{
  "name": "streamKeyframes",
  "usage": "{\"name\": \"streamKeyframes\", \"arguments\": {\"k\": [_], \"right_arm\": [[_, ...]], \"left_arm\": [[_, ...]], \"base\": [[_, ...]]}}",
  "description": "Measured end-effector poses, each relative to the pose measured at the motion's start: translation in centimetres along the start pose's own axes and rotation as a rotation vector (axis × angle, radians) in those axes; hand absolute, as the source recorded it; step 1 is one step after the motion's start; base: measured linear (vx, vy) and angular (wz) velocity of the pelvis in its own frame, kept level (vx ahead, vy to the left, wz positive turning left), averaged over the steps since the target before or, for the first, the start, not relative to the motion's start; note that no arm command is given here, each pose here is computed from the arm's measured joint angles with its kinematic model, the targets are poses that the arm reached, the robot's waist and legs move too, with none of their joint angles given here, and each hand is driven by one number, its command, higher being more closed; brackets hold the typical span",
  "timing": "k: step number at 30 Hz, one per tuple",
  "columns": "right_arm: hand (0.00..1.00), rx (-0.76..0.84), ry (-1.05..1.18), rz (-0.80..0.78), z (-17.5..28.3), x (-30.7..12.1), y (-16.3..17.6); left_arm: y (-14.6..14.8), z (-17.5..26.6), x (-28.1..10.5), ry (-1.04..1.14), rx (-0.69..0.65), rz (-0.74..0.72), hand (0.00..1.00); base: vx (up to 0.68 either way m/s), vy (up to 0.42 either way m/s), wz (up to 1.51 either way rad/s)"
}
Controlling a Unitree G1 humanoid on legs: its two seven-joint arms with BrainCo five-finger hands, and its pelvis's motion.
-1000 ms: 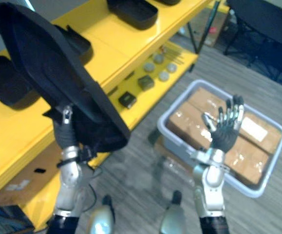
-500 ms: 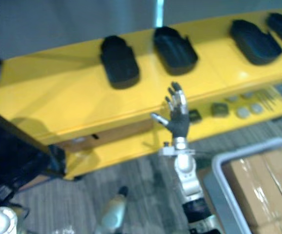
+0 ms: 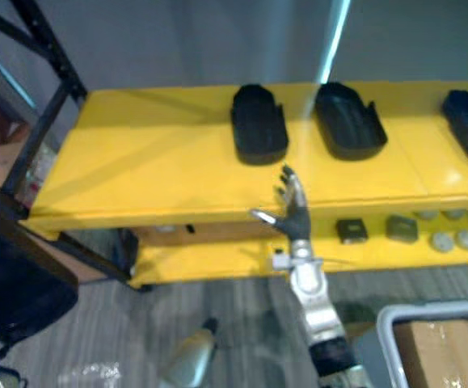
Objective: Walk over and take plastic housings, then place them on the shelf
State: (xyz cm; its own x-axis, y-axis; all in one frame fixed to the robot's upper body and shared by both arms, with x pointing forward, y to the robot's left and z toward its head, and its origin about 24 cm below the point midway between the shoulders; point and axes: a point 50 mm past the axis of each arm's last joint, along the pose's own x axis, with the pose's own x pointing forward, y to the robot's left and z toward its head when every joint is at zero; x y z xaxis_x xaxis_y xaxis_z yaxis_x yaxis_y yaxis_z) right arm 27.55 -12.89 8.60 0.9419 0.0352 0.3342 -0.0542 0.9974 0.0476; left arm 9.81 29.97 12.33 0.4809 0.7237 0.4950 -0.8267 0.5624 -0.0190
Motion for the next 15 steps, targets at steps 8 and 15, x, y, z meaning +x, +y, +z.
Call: {"name": "streamKeyframes", "arguments": {"k": [8, 15], "right_arm": [[0.0, -0.017, -0.11, 0.025, 1.5, -0.5, -0.6], [0.0, -0.026, -0.129, 0.058, 2.0, -0.6, -1.0]], "left_arm": [[-2.9, 0.9, 1.7, -0.083, -0.094, -0.082, 1.0], [-3.9, 0.8, 1.3, -0.072, -0.114, -0.138, 1.0]], "base": [[-0.12, -0.015, 0.23], [-0.06, -0.033, -0.1]]}}
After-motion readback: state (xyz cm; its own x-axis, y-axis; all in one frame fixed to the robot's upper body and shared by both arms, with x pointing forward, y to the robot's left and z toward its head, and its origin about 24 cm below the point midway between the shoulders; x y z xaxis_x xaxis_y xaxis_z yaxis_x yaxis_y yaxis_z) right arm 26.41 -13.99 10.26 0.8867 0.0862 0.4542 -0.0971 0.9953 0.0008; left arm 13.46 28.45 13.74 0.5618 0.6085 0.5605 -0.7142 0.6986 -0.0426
